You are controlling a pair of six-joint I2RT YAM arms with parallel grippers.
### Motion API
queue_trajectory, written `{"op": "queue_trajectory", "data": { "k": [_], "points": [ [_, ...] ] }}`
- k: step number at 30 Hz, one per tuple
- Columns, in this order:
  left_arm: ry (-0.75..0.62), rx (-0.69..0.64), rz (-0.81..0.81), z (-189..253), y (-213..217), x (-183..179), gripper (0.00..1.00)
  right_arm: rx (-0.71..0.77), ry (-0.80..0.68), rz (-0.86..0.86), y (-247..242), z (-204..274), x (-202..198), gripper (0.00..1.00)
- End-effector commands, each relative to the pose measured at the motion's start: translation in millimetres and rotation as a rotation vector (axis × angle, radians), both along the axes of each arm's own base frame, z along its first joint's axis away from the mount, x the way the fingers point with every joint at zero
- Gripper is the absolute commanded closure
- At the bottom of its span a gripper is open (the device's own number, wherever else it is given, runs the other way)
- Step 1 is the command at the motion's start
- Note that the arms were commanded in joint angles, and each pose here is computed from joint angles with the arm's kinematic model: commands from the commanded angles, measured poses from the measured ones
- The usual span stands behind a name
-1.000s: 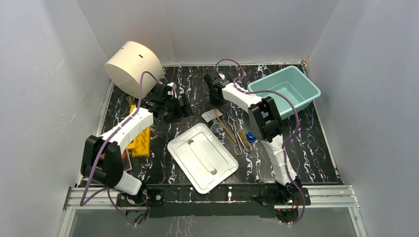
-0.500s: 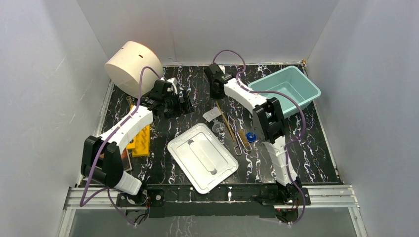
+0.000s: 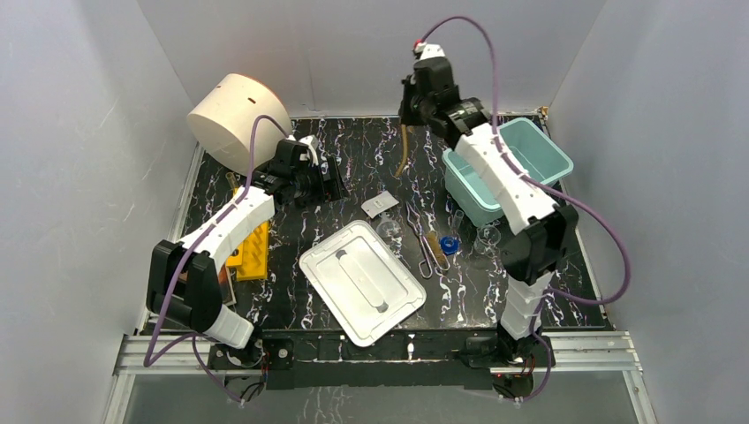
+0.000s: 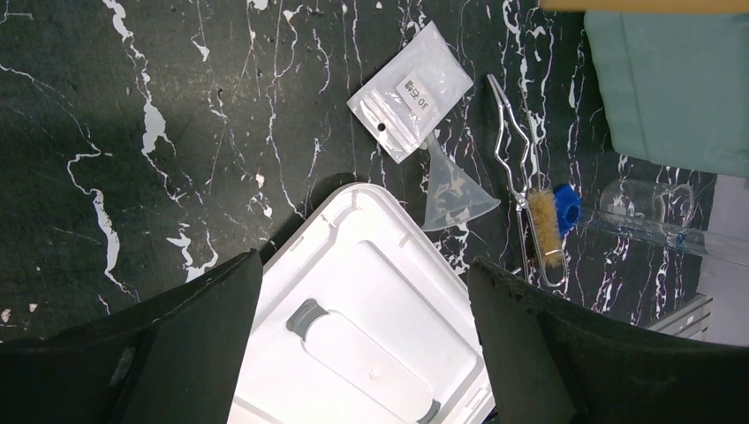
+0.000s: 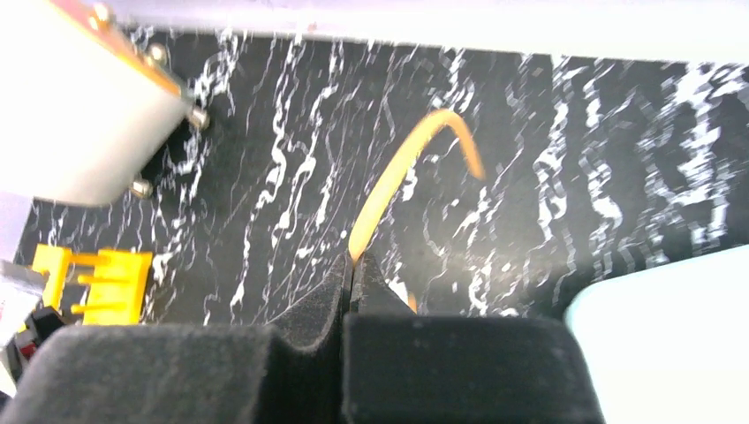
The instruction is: Organize the chemistry lab equipment
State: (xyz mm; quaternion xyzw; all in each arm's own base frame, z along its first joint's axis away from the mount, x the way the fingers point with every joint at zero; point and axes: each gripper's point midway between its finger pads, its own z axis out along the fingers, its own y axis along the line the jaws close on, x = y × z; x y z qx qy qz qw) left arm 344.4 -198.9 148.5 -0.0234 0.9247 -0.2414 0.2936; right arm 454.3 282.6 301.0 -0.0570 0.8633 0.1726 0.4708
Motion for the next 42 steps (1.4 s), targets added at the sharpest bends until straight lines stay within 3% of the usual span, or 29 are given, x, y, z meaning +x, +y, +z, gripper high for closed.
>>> {"op": "queue_trajectory", "data": {
  "k": [1,8,12,21,30,42],
  "points": [
    [-0.063,-0.019,-0.014,20.0,-5.6,10.1,0.14,0.034,-0.261,-0.089,-50.4,99.6,6.9,1.00],
    [-0.052,-0.044,-0.047,17.5,-16.6,19.4,0.14,-0.139,-0.463,-0.361,-152.1,158.8,11.7,1.00],
    [-0.050,-0.056,-0.052,17.1,-19.9,21.7,0.14,-0.240,-0.500,-0.477,-190.4,161.8,10.8,1.00],
    [-0.029,-0.061,-0.055,9.4,-20.3,17.1,0.14,-0.303,-0.324,-0.488,-215.4,33.3,22.6,1.00],
    [-0.016,-0.050,-0.055,5.6,-17.1,11.4,0.14,-0.174,-0.072,-0.531,-239.6,-76.8,13.6,1.00],
    [-0.015,-0.035,-0.049,4.7,-13.3,9.0,0.14,-0.034,0.113,-0.436,-234.8,-150.7,45.9,1.00]
  ]
}}
